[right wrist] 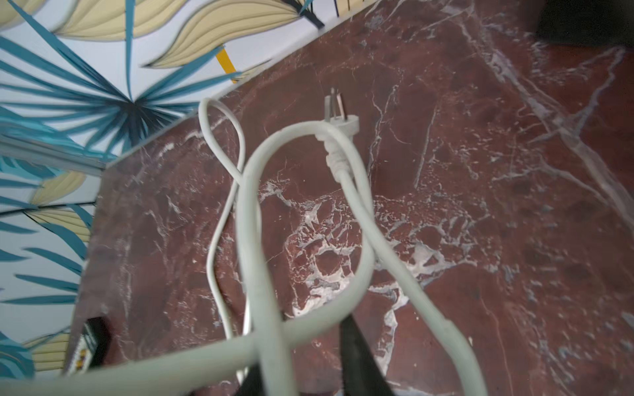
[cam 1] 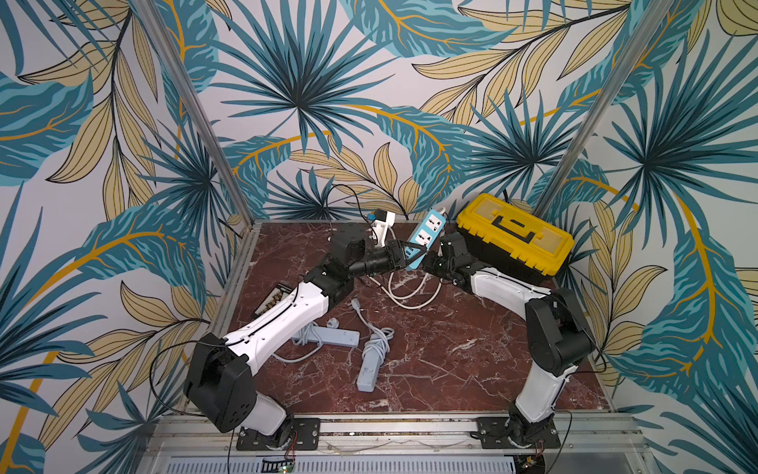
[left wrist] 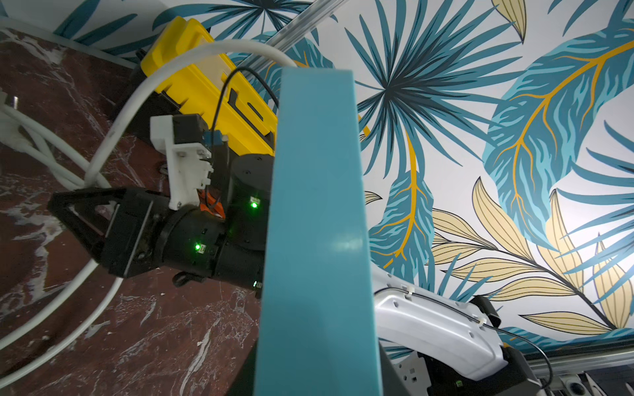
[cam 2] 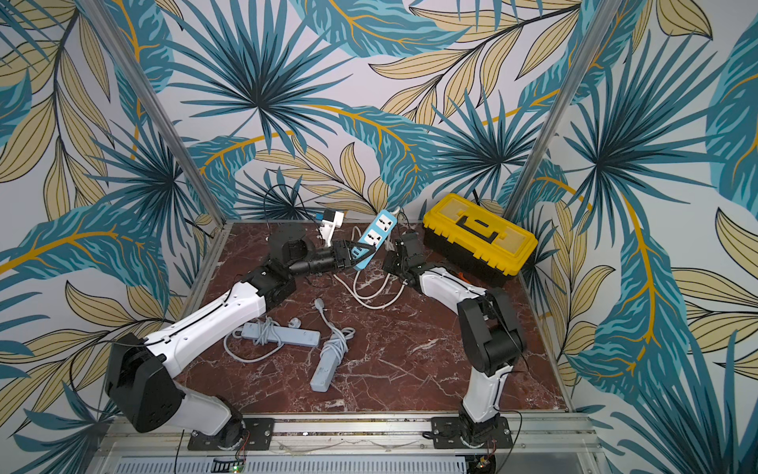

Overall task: Wrap the cord around the power strip
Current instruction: Adjust the power cord at the center of the board.

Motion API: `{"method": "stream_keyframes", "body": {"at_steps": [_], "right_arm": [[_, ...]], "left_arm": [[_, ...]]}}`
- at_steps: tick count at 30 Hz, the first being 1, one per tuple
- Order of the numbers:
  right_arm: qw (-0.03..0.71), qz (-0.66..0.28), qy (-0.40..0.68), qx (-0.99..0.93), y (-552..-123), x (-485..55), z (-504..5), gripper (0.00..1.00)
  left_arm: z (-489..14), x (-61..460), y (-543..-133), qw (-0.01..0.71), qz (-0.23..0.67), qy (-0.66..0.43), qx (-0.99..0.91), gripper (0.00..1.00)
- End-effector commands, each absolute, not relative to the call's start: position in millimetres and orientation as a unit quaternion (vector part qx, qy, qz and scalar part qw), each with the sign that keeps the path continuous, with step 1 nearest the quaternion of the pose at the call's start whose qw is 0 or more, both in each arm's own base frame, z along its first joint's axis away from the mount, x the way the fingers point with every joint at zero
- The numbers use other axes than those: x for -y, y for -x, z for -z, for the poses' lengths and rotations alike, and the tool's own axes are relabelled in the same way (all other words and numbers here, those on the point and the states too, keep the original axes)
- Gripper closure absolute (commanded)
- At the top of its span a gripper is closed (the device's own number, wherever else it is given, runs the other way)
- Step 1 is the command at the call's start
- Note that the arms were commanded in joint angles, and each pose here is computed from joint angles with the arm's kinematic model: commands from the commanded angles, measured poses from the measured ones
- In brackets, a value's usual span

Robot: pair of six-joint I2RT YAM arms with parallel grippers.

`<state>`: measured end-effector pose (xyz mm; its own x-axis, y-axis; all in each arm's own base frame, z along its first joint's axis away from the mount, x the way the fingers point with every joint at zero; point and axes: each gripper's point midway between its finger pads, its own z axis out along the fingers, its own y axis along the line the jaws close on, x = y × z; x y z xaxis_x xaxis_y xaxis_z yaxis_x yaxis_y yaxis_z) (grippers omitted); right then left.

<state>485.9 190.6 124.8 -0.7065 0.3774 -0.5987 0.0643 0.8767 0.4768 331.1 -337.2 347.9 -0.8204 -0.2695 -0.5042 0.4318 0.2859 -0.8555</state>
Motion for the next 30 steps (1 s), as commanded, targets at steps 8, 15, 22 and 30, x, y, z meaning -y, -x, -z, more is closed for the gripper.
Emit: {"method": "stream_keyframes", "body": {"at_steps": [8,15,22,30], "right_arm": [[0.406,-0.278,-0.025,-0.870,-432,-167,-297,1.00],[0.457,-0.198,-0.123,-0.858,-416,-55,-324,1.00],[0.446,-0.064,-0.188,-0.873,-370,23,-312,1.00],[0.321,-0.079,-0.193,-0.924,-354,7,-211,0.96]], "left_arm": [[-304,229,-399,0.401,0.437,-0.007,-0.805,1.00],[-336,126,-408,0.463,0.345,0.044,-0.816,1.00],[-381,54,-431,0.522,0.246,0.080,-0.813,1.00],[-429,195,-420,0.506,0.352,-0.095,-0.782,1.00]]}}
